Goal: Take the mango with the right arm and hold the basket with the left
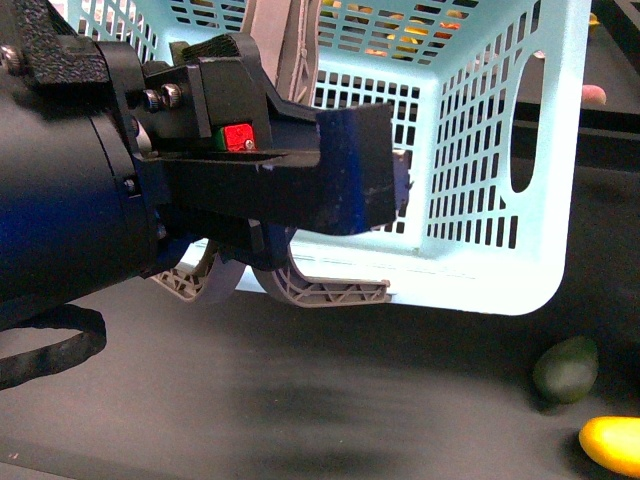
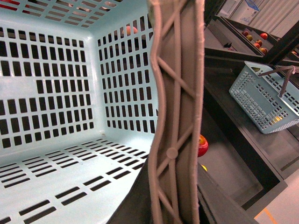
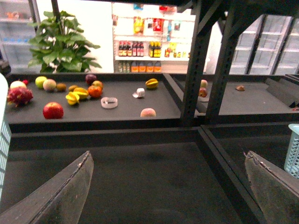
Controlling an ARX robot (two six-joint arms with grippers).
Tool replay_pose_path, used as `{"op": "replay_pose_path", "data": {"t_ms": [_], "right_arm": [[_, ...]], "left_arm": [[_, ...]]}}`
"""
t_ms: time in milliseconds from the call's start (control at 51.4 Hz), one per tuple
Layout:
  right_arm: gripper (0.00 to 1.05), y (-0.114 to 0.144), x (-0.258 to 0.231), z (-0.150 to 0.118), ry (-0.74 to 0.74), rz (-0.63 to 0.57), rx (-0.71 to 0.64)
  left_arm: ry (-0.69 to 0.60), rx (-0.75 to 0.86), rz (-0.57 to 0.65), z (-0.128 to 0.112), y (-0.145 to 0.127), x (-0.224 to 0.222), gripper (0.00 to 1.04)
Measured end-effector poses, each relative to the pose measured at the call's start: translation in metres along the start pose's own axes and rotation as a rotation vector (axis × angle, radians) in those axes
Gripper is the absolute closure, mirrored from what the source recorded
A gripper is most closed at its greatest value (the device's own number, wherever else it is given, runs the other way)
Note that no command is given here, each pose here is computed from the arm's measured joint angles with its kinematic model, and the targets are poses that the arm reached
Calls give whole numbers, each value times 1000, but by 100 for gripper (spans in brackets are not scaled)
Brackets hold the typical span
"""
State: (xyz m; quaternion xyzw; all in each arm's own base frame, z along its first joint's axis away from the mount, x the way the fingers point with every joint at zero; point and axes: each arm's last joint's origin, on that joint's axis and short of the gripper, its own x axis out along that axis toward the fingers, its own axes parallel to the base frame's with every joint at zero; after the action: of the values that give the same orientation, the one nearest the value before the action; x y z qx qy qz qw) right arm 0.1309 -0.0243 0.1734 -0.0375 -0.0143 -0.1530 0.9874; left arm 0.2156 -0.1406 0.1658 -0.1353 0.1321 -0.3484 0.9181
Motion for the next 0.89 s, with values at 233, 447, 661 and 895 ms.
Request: {"op": "replay_pose_path", "data": {"t_ms": [233, 447, 661, 895], "right_arm": [[8, -12, 54, -13, 172, 111, -109], [8, -15, 91, -54, 383, 231, -209], [8, -12, 111, -103, 597, 378, -300], [8, -6, 121, -152, 770, 547, -410]], "left_arm": [[0, 0, 0, 0, 0, 0, 96], [0, 0, 0, 0, 0, 0, 96], [0, 0, -1, 0, 0, 0, 96], [0, 0, 0, 0, 0, 0, 96]]}}
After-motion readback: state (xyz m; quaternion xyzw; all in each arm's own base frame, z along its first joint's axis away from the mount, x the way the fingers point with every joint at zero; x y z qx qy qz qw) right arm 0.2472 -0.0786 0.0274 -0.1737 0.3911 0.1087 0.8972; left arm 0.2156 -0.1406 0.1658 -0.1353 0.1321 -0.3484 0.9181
